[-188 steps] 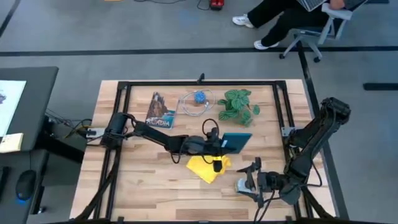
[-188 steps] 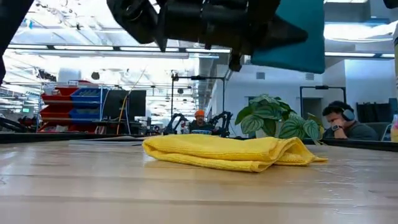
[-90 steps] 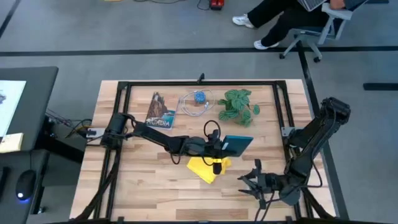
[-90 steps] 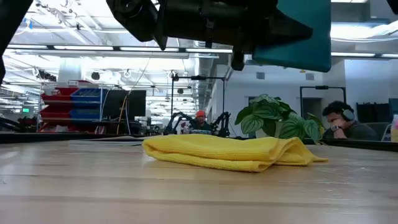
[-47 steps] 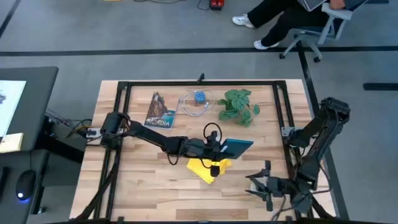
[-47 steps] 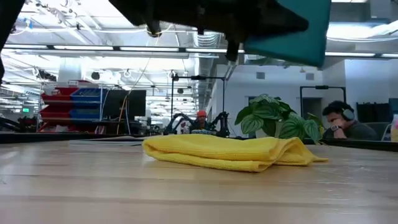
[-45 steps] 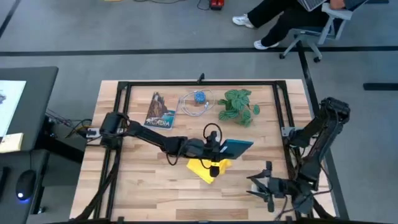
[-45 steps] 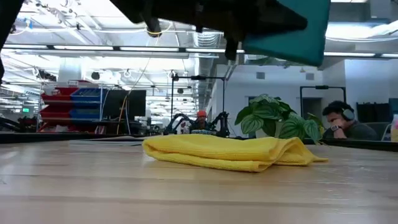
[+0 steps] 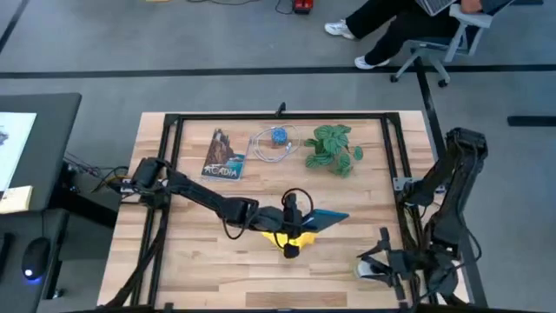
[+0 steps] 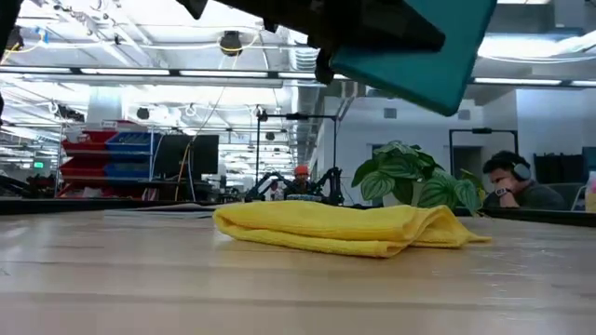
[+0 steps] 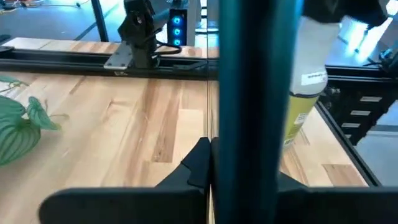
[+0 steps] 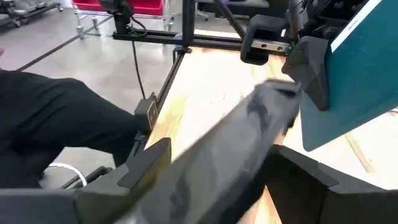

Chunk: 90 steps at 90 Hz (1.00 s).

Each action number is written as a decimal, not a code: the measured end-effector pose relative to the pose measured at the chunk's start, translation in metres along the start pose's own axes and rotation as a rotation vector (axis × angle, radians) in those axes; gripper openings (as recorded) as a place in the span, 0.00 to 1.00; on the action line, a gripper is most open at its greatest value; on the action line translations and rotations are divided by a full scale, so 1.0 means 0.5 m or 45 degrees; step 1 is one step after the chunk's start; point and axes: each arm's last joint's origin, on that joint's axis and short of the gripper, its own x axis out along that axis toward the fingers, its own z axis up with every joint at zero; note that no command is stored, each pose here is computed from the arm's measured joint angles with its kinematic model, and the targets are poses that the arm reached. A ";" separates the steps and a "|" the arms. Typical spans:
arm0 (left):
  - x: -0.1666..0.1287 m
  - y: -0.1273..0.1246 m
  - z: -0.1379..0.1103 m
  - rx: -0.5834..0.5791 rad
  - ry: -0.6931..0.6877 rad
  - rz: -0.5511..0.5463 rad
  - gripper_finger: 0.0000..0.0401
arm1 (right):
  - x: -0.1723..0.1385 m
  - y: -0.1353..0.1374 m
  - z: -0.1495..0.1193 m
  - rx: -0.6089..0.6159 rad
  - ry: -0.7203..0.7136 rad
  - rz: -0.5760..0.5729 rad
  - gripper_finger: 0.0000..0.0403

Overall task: Clean tablet
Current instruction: Spray the back of the tablet using the cleaning bottle, then wipe the back of the tablet using microfiber towel

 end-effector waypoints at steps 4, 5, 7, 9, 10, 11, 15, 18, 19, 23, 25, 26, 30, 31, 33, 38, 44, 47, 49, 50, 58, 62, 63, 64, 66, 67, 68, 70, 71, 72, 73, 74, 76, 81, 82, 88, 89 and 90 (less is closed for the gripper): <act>0.000 0.001 0.000 -0.002 0.001 0.002 0.03 | 0.000 -0.004 0.003 0.003 -0.002 -0.003 0.56; 0.000 0.001 0.000 -0.002 0.001 0.003 0.03 | 0.000 -0.005 0.004 0.002 -0.003 -0.005 0.56; 0.000 0.001 0.000 -0.003 -0.001 0.004 0.03 | 0.001 -0.006 0.006 0.002 -0.005 -0.008 0.56; 0.000 0.001 0.000 -0.004 -0.001 0.004 0.03 | 0.001 -0.008 0.007 0.004 -0.007 -0.011 0.56; 0.000 0.001 0.000 -0.004 -0.002 0.004 0.03 | 0.002 -0.009 0.008 0.005 -0.007 -0.013 0.56; 0.000 0.001 0.000 -0.004 -0.002 0.004 0.03 | 0.002 -0.010 0.008 0.005 -0.007 -0.016 0.56; 0.000 0.001 0.000 -0.004 -0.002 0.002 0.03 | 0.003 -0.015 0.010 0.000 -0.001 -0.028 0.56; 0.000 0.001 0.000 -0.006 0.002 0.002 0.03 | 0.003 -0.022 0.012 0.000 0.004 -0.038 0.56; 0.000 0.001 -0.001 -0.008 0.003 0.002 0.03 | 0.003 -0.024 0.013 0.006 0.005 -0.041 0.56; 0.000 0.000 -0.003 -0.011 0.016 0.003 0.03 | 0.001 -0.032 0.018 0.037 0.005 -0.051 0.57; 0.000 0.000 -0.004 -0.010 0.027 0.004 0.03 | -0.002 -0.037 0.021 0.048 0.005 -0.054 0.57; 0.000 0.001 -0.005 -0.009 0.034 0.005 0.03 | -0.003 -0.039 0.022 0.053 0.005 -0.055 0.57; 0.000 0.002 -0.011 0.001 0.069 0.011 0.03 | -0.008 -0.048 0.028 0.074 0.004 -0.059 0.59; 0.000 0.002 -0.013 0.004 0.080 0.014 0.03 | -0.009 -0.050 0.029 0.079 0.002 -0.058 0.59; -0.001 0.003 -0.016 0.014 0.103 0.018 0.03 | -0.012 -0.054 0.033 0.089 -0.002 -0.054 0.61; -0.001 0.004 -0.024 0.039 0.153 0.030 0.03 | -0.016 -0.061 0.040 0.106 -0.010 -0.047 0.64; -0.003 0.007 -0.032 0.055 0.199 0.070 0.03 | -0.020 -0.067 0.046 0.108 -0.015 -0.037 0.68; -0.003 0.009 -0.035 0.058 0.218 0.095 0.03 | -0.022 -0.068 0.048 0.106 -0.017 -0.033 0.70; -0.004 0.010 -0.037 0.064 0.230 0.110 0.03 | -0.022 -0.069 0.048 0.103 -0.018 -0.031 0.71; -0.004 0.010 -0.038 0.066 0.237 0.115 0.03 | -0.022 -0.069 0.048 0.100 -0.018 -0.031 0.72; -0.006 0.011 -0.045 0.080 0.273 0.140 0.03 | -0.024 -0.068 0.049 0.055 -0.016 -0.027 0.77; -0.007 0.012 -0.048 0.088 0.291 0.154 0.03 | -0.026 -0.067 0.054 0.033 -0.015 -0.024 0.79; -0.007 0.012 -0.049 0.090 0.297 0.157 0.03 | -0.027 -0.066 0.055 0.031 -0.015 -0.023 0.80; -0.008 0.012 -0.050 0.092 0.305 0.162 0.03 | -0.028 -0.066 0.058 0.029 -0.016 -0.021 0.80; -0.009 0.013 -0.053 0.095 0.320 0.172 0.03 | -0.029 -0.065 0.063 0.029 -0.019 -0.019 0.81; -0.009 0.014 -0.054 0.094 0.326 0.177 0.03 | -0.030 -0.065 0.065 0.027 -0.020 -0.019 0.81; -0.009 0.014 -0.056 0.093 0.330 0.182 0.03 | -0.031 -0.065 0.068 0.025 -0.022 -0.018 0.82; -0.010 0.016 -0.061 0.088 0.338 0.188 0.03 | -0.032 -0.064 0.073 0.019 -0.025 -0.017 0.82; -0.010 0.016 -0.064 0.086 0.343 0.190 0.03 | -0.033 -0.064 0.076 0.014 -0.026 -0.017 0.83; -0.011 0.017 -0.066 0.083 0.348 0.191 0.03 | -0.034 -0.064 0.079 0.010 -0.028 -0.016 0.83; -0.011 0.017 -0.069 0.079 0.352 0.192 0.03 | -0.035 -0.064 0.081 0.007 -0.030 -0.015 0.83; -0.012 0.018 -0.072 0.076 0.357 0.194 0.03 | -0.035 -0.063 0.084 0.003 -0.032 -0.014 0.83; -0.013 0.019 -0.077 0.068 0.366 0.198 0.03 | -0.037 -0.063 0.090 -0.008 -0.037 -0.013 0.84; -0.016 0.022 -0.091 0.051 0.391 0.207 0.03 | -0.040 -0.062 0.105 -0.039 -0.053 -0.011 0.84; -0.016 0.022 -0.094 0.048 0.396 0.208 0.03 | -0.041 -0.062 0.108 -0.043 -0.056 -0.011 0.84; -0.020 0.023 -0.108 0.040 0.420 0.223 0.03 | -0.043 -0.062 0.125 -0.071 -0.078 -0.016 0.84; -0.021 0.023 -0.109 0.038 0.421 0.228 0.03 | -0.044 -0.062 0.128 -0.077 -0.083 -0.021 0.83; -0.021 0.022 -0.111 0.037 0.421 0.232 0.03 | -0.044 -0.062 0.130 -0.083 -0.087 -0.026 0.83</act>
